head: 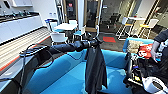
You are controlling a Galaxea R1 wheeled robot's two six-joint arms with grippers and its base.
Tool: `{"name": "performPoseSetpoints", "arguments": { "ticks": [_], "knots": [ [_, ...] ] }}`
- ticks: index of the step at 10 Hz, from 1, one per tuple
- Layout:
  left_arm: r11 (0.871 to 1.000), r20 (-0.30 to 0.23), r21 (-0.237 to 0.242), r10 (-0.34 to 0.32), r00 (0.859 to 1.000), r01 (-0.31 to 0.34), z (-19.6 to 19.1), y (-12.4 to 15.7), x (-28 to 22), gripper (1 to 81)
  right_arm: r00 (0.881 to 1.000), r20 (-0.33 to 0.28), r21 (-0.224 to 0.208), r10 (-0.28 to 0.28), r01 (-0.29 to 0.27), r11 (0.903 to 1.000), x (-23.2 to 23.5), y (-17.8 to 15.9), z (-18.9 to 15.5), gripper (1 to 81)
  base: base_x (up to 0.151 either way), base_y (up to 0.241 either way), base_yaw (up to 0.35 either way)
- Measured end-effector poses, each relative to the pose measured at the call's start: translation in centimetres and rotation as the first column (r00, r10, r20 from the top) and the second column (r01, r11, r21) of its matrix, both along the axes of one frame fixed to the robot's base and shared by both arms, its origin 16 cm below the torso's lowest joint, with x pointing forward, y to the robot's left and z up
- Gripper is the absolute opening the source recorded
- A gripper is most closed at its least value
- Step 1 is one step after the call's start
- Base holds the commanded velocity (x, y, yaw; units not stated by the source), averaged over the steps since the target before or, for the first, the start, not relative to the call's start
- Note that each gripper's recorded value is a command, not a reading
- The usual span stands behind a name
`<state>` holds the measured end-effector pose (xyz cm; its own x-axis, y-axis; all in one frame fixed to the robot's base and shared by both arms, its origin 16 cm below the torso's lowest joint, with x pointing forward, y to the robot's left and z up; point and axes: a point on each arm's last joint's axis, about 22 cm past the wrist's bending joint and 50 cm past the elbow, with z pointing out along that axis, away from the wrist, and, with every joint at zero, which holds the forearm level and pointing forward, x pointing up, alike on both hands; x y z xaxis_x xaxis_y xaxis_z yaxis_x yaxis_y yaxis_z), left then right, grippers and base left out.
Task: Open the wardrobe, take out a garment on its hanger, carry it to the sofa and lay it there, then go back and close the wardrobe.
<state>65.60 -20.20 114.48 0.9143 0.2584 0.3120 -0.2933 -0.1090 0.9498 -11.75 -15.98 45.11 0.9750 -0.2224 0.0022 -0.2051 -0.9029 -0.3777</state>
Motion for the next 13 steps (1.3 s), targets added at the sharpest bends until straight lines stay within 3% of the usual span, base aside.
{"name": "performPoseSetpoints", "arguments": {
  "ticks": [2, 4, 6, 7, 9, 10, 11, 13],
  "knots": [
    [0.999, -0.051, -0.003, 0.048, 0.998, -0.048, -0.4, -1.8, 2.0, 1.0, 1.0, 0.0, 0.0, 0.0, 0.0, 1.0, 0.0, 0.0, 0.0, 81.1, 0.0, 0.0, 0.0],
    [0.995, -0.063, 0.018, 0.098, 0.993, -0.097, -1.0, -2.1, 3.3, 1.0, 1.0, -0.002, 0.009, 0.028, -0.028, 0.9996, 0.4, 0.2, -0.1, 81.1, 0.0, 0.0, 0.0],
    [0.987, -0.08, 0.038, 0.158, 0.984, -0.155, -1.7, 0.8, 4.2, 1.0, 0.996, 0.0, 0.025, 0.09, -0.09, 0.9956, 1.5, 0.4, -0.4, 81.1, 0.0, 0.0, 0.0],
    [0.975, -0.092, 0.06, 0.22, 0.971, -0.215, -2.8, 3.9, 5.7, 1.0, 0.992, 0.0, 0.034, 0.128, -0.128, 0.9912, 2.0, 0.5, -0.5, 81.1, 0.0, 0.0, 0.0],
    [0.927, -0.107, 0.124, 0.366, 0.924, -0.353, -6.2, 10.7, 9.3, 1.0, 0.983, 0.007, 0.047, 0.184, -0.184, 0.9819, 3.2, 0.7, -0.8, 81.1, 0.0, 0.0, 0.0],
    [0.903, -0.098, 0.157, 0.417, 0.904, -0.399, -7.3, 12.8, 10.6, 1.0, 0.981, 0.012, 0.049, 0.193, -0.193, 0.9799, 3.7, 0.8, -0.9, 81.1, 0.0, 0.0, 0.0],
    [0.888, -0.079, 0.181, 0.442, 0.894, -0.423, -8.5, 13.4, 11.3, 1.0, 0.981, 0.014, 0.048, 0.192, -0.192, 0.9801, 3.8, 0.8, -0.9, 81.1, 0.0, 0.0, 0.0],
    [0.874, -0.077, 0.231, 0.455, 0.887, -0.428, -12.7, 12.6, 10.8, 1.0, 0.982, 0.008, 0.051, 0.191, -0.191, 0.9803, 3.2, 1.0, -0.8, 81.1, 0.0, 0.0, 0.0]
  ]
}}
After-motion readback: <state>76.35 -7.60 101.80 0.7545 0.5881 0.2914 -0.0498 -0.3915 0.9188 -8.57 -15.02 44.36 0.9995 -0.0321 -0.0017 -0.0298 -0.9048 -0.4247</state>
